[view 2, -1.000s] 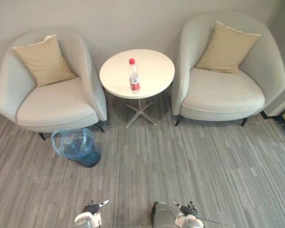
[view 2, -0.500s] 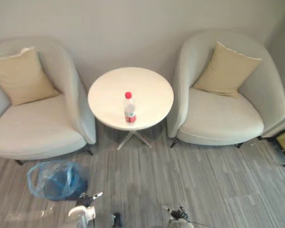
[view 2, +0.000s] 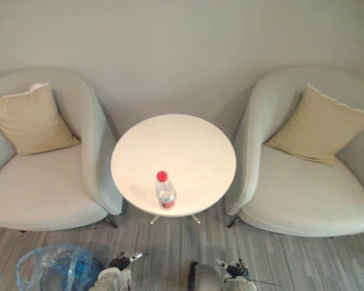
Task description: Gather rubbish on tea table into small bin, then transfer packed bag to large trash can.
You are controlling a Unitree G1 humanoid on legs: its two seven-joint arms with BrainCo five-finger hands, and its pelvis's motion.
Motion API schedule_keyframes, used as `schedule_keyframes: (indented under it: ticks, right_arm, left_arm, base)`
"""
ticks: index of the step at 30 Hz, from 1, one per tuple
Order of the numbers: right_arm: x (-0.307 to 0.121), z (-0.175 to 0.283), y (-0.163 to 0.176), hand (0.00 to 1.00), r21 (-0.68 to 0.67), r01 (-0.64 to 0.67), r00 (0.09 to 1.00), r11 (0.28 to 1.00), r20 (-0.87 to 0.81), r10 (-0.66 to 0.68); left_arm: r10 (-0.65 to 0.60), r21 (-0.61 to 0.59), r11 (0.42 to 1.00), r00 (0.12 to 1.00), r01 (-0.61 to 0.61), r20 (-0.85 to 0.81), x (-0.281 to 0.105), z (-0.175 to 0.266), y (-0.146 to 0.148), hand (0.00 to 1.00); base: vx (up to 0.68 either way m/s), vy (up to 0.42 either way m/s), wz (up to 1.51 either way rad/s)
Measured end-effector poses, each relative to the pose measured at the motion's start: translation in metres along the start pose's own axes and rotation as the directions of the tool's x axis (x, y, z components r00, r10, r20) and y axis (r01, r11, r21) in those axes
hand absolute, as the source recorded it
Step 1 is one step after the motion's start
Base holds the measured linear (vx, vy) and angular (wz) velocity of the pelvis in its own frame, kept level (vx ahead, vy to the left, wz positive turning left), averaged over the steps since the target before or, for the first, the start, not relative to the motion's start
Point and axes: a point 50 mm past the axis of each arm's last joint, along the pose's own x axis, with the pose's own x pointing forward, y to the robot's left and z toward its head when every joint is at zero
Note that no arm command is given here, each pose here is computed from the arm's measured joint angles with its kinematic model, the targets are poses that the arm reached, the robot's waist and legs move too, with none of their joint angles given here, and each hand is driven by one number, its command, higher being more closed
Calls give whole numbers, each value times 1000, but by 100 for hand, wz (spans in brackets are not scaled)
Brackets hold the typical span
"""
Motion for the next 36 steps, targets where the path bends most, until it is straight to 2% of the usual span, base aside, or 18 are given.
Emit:
schedule_keyframes:
  ticks: [9, 19, 26, 30, 33, 36]
  right_arm:
    - [-1, -5, 3, 0, -9, -7, 1000, 1000, -14, 7]
    - [-5, -12, 8, 0, -95, -32, 999, 995, -12, 31]
    - [-23, 10, 14, 0, -231, -57, 974, 971, 199, 105]
    - [-48, 37, 10, 0, -338, -20, 907, 941, 389, 159]
    - [-64, 47, 10, 0, -376, -15, 861, 926, 466, 204]
    - [-84, 57, 15, 0, -434, -58, 796, 899, 524, 304]
  left_arm:
    - [-13, 33, 999, 999, 12, 35, -1, 5, -2, 0]
    - [-15, 90, 996, 1000, 14, 14, -1, -2, 2, 0]
    - [-8, 134, 991, 1000, 5, 19, -1, -3, 7, 0]
    - [3, 160, 987, 999, -8, 32, -3, -6, 10, 0]
    - [-3, 182, 983, 999, -4, 39, -4, -7, 9, 0]
    - [-18, 219, 976, 999, 7, 47, -5, -7, 7, 0]
  base:
    - [174, -8, 18]
    - [-17, 92, 8]
    - [-83, 3, -9]
    - [-40, -7, -21]
    - [14, 8, -15]
    - [27, 12, -5]
